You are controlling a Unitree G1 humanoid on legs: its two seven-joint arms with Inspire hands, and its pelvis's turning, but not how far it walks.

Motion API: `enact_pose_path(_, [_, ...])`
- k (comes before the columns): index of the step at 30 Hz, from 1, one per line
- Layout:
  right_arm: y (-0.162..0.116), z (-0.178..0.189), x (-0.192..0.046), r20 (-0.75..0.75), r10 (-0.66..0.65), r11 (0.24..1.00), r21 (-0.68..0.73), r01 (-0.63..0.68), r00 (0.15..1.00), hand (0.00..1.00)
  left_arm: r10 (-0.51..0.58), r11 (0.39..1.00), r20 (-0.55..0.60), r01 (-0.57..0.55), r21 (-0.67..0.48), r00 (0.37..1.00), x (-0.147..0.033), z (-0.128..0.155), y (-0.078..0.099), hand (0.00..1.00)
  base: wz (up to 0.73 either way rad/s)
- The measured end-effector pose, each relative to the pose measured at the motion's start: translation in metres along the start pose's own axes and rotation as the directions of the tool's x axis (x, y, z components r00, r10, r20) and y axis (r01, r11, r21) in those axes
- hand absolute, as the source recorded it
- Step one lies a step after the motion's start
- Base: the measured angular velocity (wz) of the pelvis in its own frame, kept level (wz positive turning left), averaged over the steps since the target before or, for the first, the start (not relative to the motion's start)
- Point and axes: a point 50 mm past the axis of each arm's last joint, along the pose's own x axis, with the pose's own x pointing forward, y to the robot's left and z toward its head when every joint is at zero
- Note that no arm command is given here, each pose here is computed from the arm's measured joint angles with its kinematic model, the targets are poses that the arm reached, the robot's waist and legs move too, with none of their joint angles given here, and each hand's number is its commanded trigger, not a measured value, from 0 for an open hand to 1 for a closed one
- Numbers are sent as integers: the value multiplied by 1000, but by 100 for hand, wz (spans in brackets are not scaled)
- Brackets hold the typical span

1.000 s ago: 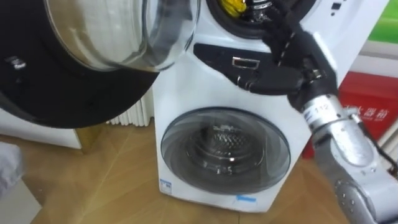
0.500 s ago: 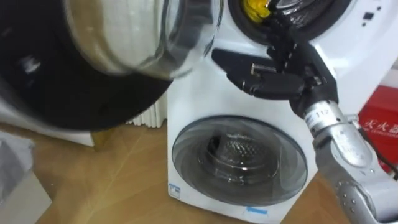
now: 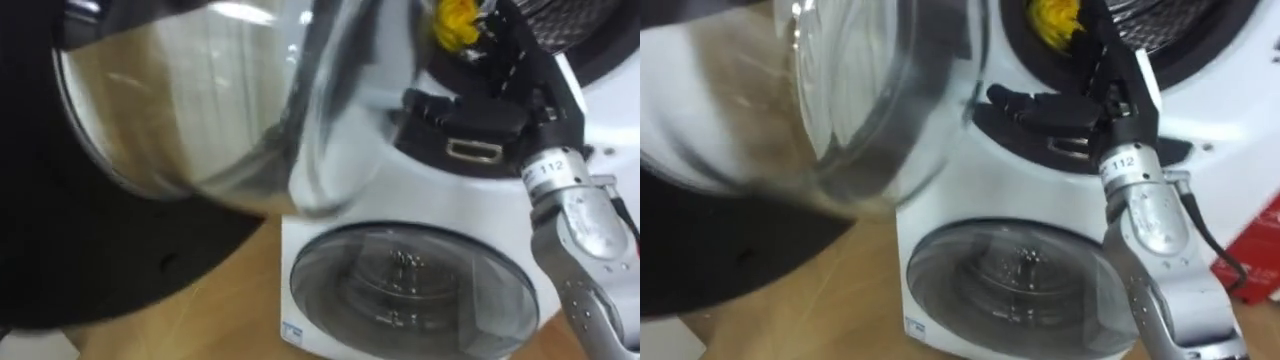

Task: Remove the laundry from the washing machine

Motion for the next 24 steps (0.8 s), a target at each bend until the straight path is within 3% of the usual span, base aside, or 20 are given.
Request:
enact_pose_path(3, [-3,1,0,5,-25,1000,3,25,1000,0,-5,1000,-37,5,7,999,-3,-16,-2,0,23])
enact_pose_path(9, [2,9,2,35,5,999,53,-6,999,0,-3,1000,-45,4,8,999,-4,-19,-1,0,-2])
enact_pose_path(16, [21,62,-2,246,106,981,131,-141,963,0,-5,1000,-110,4,-9,994,-8,-40,-5,0,-5])
enact_pose_path(24, [3,66,4,228,87,996,-13,-86,970,0,1,1000,-104,-4,-27,995,-11,-43,-5,0,1])
